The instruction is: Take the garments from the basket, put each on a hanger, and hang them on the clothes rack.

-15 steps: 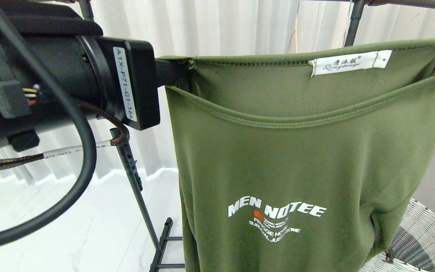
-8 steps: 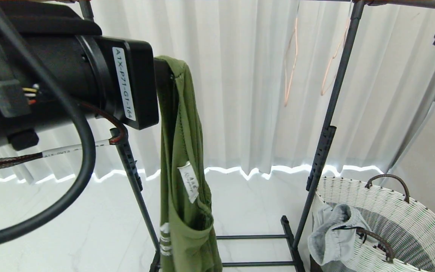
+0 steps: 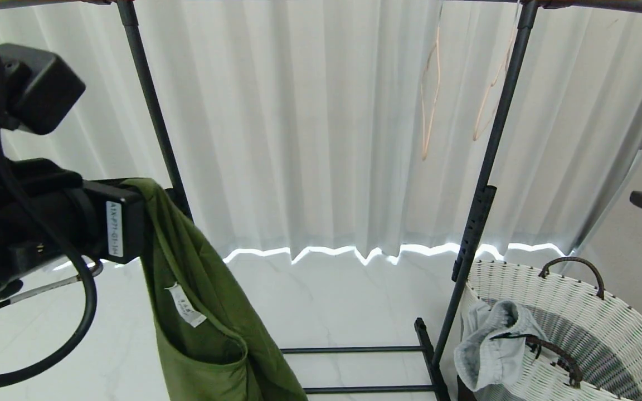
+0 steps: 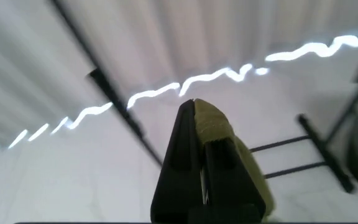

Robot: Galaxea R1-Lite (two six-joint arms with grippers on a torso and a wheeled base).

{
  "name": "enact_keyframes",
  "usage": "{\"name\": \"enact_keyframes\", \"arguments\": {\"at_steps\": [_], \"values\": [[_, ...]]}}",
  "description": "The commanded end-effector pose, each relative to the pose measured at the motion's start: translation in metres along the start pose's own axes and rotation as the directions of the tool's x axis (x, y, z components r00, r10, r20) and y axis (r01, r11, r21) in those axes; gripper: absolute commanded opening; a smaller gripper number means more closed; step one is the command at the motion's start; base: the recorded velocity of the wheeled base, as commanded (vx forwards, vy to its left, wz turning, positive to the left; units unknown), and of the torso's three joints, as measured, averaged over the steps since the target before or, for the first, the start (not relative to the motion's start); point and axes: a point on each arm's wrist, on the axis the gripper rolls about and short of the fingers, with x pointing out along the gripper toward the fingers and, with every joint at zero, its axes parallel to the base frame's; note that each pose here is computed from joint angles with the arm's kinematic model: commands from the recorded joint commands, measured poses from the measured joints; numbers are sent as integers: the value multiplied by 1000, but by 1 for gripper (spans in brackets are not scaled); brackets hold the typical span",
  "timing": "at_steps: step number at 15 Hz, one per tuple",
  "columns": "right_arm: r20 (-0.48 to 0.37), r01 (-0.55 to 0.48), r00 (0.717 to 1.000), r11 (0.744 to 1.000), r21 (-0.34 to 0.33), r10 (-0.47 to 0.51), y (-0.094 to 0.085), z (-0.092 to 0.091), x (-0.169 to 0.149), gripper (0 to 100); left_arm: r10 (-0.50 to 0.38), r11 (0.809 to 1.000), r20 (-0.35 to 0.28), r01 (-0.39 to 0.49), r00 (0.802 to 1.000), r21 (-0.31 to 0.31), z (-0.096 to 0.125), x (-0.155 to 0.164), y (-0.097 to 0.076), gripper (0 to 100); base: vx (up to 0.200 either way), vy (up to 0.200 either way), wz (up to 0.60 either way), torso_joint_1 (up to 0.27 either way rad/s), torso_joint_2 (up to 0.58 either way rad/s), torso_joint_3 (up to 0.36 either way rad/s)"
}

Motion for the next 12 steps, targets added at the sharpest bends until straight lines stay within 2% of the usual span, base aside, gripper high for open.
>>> {"name": "enact_keyframes", "arguments": {"at_steps": [1,2,4,5,8,12], "values": [[-73,145,987,989,37,-142,-8,-18,-2,100,86,996,-40,-87,995,-23,-22,-5,21,0,0,0,0,0,0,0],[-126,238,965,970,42,-231,-11,-31,1,100,91,995,-49,-93,995,-28,-30,-7,25,0,0,0,0,0,0,0],[-157,321,937,947,27,-313,-3,-47,-8,100,87,996,-38,-88,996,-34,-40,-11,26,0,0,0,0,0,0,0],[-146,328,935,945,12,-323,6,-55,-19,100,90,995,-33,-92,995,-39,-45,-11,25,0,0,0,0,0,0,0],[-184,287,933,948,-140,-310,23,-102,-38,100,110,991,-3,-110,994,-72,-66,-12,25,0,0,0,0,0,0,0],[-197,282,930,947,-152,-309,16,-118,-25,100,137,986,12,-135,991,-96,-97,-11,23,0,0,0,0,0,0,0]]}}
